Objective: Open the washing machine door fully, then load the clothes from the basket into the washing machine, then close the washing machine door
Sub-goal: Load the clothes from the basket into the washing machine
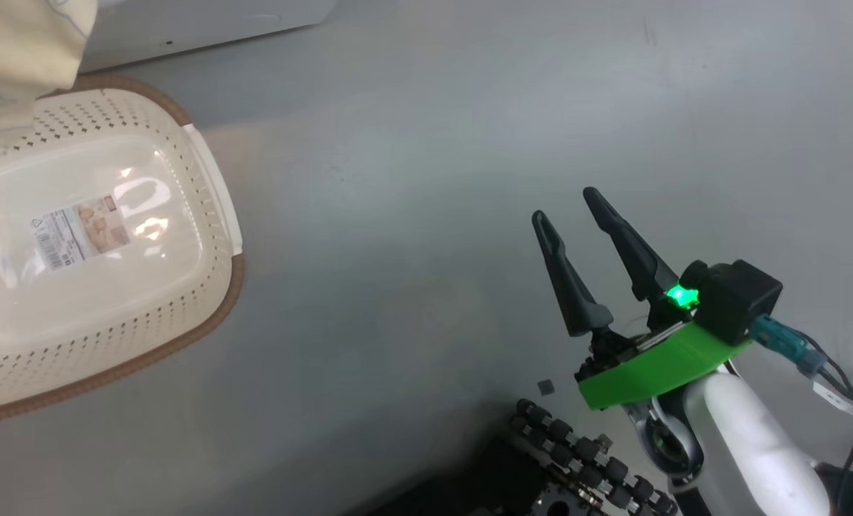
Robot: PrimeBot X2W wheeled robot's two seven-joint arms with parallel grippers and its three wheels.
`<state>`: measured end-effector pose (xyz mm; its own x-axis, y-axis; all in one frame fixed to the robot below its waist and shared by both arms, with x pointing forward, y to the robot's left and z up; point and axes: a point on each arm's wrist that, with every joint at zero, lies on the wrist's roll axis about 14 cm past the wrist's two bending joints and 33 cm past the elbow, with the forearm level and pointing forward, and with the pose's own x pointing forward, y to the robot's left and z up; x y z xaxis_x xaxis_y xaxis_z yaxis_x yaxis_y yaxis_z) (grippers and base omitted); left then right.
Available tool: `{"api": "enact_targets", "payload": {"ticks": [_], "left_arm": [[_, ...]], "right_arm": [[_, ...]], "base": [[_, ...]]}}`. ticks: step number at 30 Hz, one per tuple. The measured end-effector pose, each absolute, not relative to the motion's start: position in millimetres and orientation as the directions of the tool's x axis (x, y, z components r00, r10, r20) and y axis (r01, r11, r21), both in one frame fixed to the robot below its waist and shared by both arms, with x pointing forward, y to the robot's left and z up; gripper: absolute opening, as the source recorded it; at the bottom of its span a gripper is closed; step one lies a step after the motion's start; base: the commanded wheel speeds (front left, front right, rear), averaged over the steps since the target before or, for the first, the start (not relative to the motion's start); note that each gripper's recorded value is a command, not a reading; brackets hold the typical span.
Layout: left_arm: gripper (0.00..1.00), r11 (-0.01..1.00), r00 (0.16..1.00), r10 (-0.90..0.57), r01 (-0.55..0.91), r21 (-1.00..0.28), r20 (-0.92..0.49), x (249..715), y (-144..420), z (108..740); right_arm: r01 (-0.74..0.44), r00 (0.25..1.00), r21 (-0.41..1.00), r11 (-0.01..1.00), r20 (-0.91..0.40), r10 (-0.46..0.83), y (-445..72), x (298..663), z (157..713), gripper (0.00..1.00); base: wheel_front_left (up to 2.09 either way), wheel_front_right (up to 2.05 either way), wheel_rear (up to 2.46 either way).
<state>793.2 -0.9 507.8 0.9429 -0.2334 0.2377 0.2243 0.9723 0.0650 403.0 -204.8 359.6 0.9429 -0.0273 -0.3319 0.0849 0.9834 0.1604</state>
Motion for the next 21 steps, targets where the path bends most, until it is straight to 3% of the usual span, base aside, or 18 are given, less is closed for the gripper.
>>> {"api": "enact_targets", "payload": {"ticks": [4,21], "left_arm": [[0.00,0.969,0.944,-0.248,0.237,0.075,0.218,792.8,-6.2,500.6],[0.00,0.931,0.952,-0.256,0.290,0.223,-0.169,771.7,-13.9,420.0]], "right_arm": [[0.096,0.938,0.160,0.983,-0.345,-0.035,-205.9,397.6,357.2,1.00],[0.085,0.947,0.194,0.977,-0.320,-0.019,-199.0,400.3,364.3,1.00]], "base": [[0.00,0.00,0.00],[0.00,0.00,0.00]]}}
